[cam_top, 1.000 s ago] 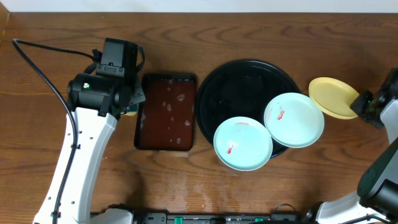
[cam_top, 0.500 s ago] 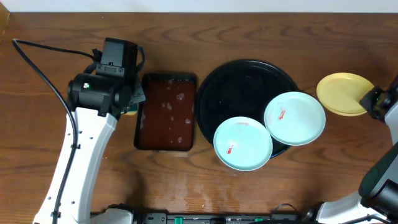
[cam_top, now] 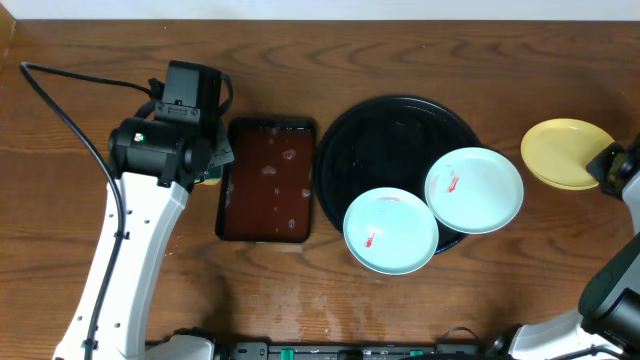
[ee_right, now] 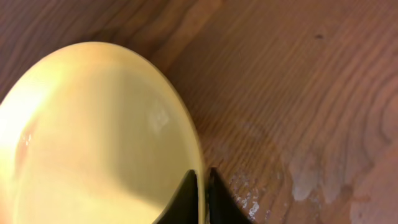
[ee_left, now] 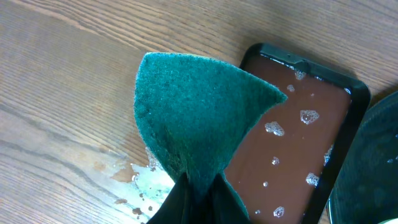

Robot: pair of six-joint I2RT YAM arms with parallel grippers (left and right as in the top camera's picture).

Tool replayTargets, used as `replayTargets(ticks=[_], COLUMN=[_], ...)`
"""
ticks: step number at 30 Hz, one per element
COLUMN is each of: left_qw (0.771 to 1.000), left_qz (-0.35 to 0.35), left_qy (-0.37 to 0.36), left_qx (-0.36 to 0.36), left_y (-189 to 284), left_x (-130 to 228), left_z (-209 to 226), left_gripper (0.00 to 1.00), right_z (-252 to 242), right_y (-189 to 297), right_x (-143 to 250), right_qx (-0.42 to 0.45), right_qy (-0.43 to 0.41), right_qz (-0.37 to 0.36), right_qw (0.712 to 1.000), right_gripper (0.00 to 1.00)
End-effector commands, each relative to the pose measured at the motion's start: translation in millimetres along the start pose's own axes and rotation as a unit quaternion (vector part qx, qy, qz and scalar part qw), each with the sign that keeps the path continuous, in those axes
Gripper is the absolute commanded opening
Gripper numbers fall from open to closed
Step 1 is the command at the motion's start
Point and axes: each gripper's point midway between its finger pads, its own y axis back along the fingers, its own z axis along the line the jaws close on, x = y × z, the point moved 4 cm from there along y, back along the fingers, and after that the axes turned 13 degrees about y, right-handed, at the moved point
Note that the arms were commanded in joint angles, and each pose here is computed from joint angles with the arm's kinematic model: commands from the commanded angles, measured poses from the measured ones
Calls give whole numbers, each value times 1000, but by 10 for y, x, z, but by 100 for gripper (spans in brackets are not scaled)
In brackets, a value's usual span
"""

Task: Clean dirty plates on tray and stack at the side
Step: 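Release the yellow plate and withdraw the right gripper, then grip the rim of the upper pale green plate with the right gripper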

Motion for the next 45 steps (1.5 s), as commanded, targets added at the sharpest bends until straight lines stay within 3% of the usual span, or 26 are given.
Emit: replayTargets(ticks=[1,3,4,11,16,21,24,30,37,42,45], left_qw=[1000,1000,1000,1000,1000,1000,1000,992,991,991,991], left_qz=[0,0,0,1,12,19,30,85,92,92,92], left_qy=[10,10,10,12,11,10,-1,-51,-54,-53,-53], left_qx=[-5,-5,-5,-4,-1,-1,3,80,76,76,76], left_y=[-30,-30,-30,-35,-79,-172,-254,-416,-472,-472,-472], left_x=[-10,-11,-10,-8,14,6,21,125,139,139,140], left_z=[10,9,10,3,-28,-83,-143,-452,-467,-467,-466], left_gripper=[8,8,8,8,8,8,8,7,7,8,8], right_z=[0,5,26,404,495,611,705,885,940,961,948], right_y=[19,19,21,312,622,951,1084,1075,978,938,905], right_x=[-9,9,16,169,366,398,490,789,922,1048,1119], right_qx=[-9,-11,-19,-177,-210,-229,-231,-195,-116,-128,-126], right_qy=[7,7,10,20,70,96,116,175,210,207,203], right_qz=[-3,1,3,68,113,104,117,160,153,168,176], right_qw=[1000,1000,1000,982,969,963,959,952,959,955,955], right_gripper=[31,61,64,53,48,47,48,49,40,37,30])
